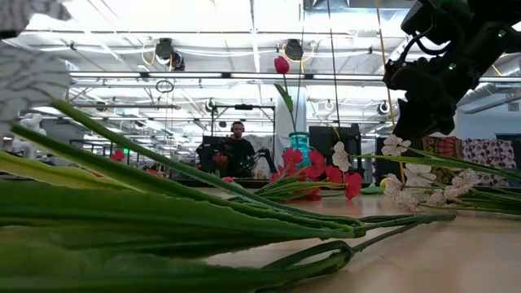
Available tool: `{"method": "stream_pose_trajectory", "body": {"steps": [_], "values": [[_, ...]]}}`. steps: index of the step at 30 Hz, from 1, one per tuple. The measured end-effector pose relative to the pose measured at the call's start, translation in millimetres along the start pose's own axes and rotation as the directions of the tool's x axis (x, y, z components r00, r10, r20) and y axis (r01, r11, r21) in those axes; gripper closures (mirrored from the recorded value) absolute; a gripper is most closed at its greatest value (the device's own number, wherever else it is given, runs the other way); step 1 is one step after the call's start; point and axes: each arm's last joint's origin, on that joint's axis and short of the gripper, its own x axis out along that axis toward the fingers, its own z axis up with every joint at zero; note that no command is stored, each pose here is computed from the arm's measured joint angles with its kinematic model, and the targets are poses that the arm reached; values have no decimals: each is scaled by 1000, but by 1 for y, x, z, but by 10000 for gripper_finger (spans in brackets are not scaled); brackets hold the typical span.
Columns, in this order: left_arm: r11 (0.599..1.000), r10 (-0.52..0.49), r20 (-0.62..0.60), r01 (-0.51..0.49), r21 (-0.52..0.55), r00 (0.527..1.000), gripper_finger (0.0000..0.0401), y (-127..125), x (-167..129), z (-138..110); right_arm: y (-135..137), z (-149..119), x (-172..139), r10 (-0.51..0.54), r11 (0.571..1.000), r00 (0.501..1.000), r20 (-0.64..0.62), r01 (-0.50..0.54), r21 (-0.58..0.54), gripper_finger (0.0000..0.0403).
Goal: Sort flowers into vase by color
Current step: Put the bottom yellow flower into the transparent vase
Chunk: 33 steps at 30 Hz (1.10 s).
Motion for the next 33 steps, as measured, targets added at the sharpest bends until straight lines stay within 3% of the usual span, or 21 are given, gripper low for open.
{"method": "stream_pose_trajectory", "body": {"steps": [9, 15, 33], "values": [[991, 136, 36, -136, -2, 990, 395, -9, -17, -42, 0, 0, 0, 0, 1000, 1000, 0, 0, 0, 399], [994, 105, 31, -105, -24, 994, 395, -14, -27, -63, 0, 0, 0, 0, 1000, 1000, 0, 0, 0, 399], [989, 113, 48, -117, 93, 992, 392, -37, -29, -103, 0, 0, 0, -4, 1000, 1000, 7, 4, 9, 399]]}}
